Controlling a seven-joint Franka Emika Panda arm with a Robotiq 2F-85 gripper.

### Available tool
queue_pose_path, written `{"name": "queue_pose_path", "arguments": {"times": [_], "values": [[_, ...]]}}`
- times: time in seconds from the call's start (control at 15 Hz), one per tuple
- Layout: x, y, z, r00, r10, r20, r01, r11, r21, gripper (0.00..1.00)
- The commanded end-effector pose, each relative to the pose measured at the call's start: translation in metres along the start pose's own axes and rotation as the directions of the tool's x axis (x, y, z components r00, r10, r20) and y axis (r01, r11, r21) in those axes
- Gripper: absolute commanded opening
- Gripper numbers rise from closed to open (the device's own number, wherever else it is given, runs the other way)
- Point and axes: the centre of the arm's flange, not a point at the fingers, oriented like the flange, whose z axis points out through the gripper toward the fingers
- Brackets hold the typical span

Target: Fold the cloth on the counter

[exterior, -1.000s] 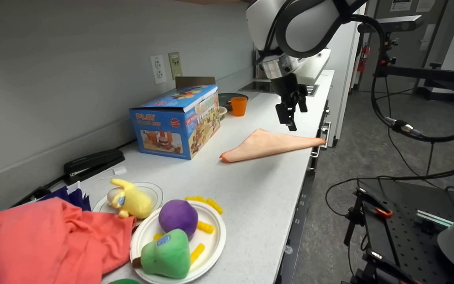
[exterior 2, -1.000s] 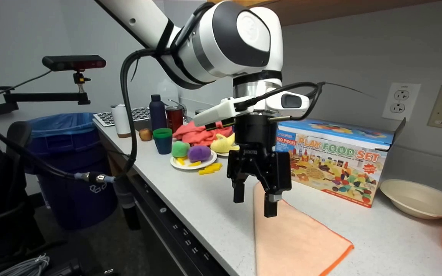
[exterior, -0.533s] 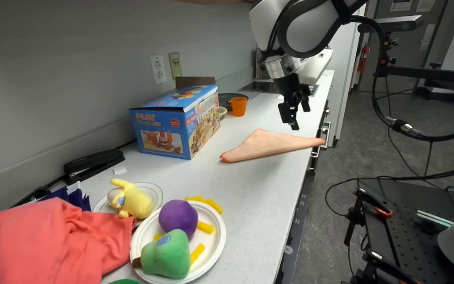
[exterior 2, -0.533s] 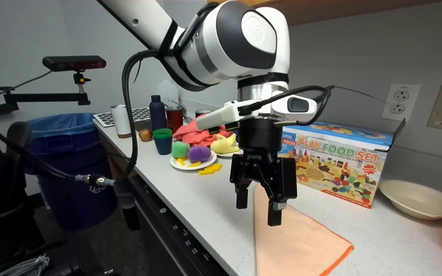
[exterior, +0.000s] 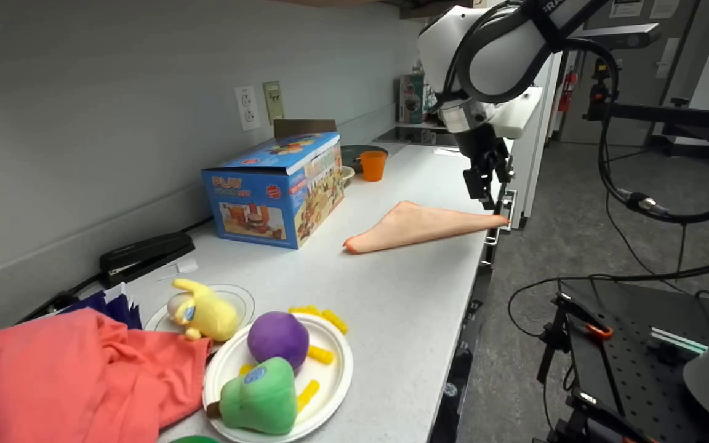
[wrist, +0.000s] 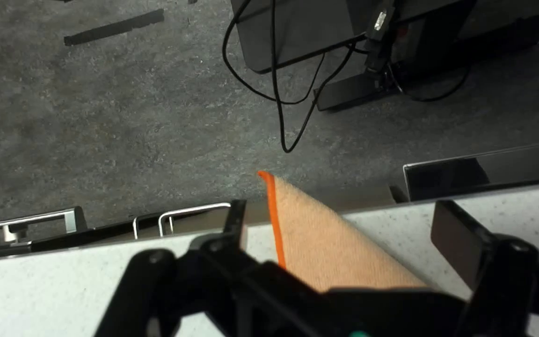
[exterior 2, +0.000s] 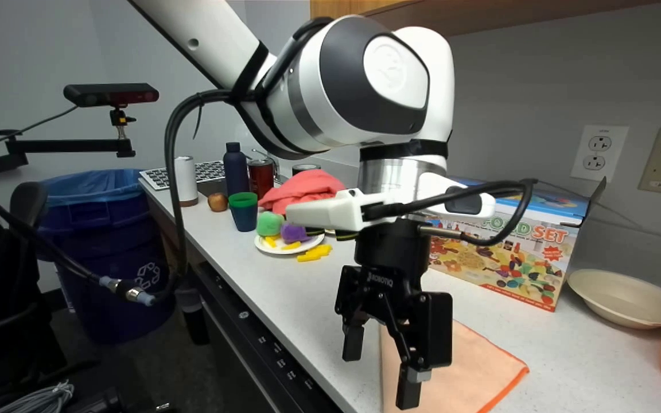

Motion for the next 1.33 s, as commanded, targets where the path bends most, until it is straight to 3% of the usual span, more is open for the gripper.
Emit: {"name": "queue_pose_path", "arguments": {"times": [0.0,0.33,0.93,1.27], "values": [[-0.021,0.017,0.026,0.999,-0.054,0.002,0.054,0.999,0.007,1.00],[-0.019,0.036,0.055,0.999,-0.050,0.007,0.050,0.999,-0.014,1.00],[-0.017,0.039,0.054,1.000,-0.022,0.018,0.023,1.000,-0.006,1.00],[-0.010,0.045,0.059,0.994,-0.097,-0.048,0.097,0.995,0.006,1.00]]}}
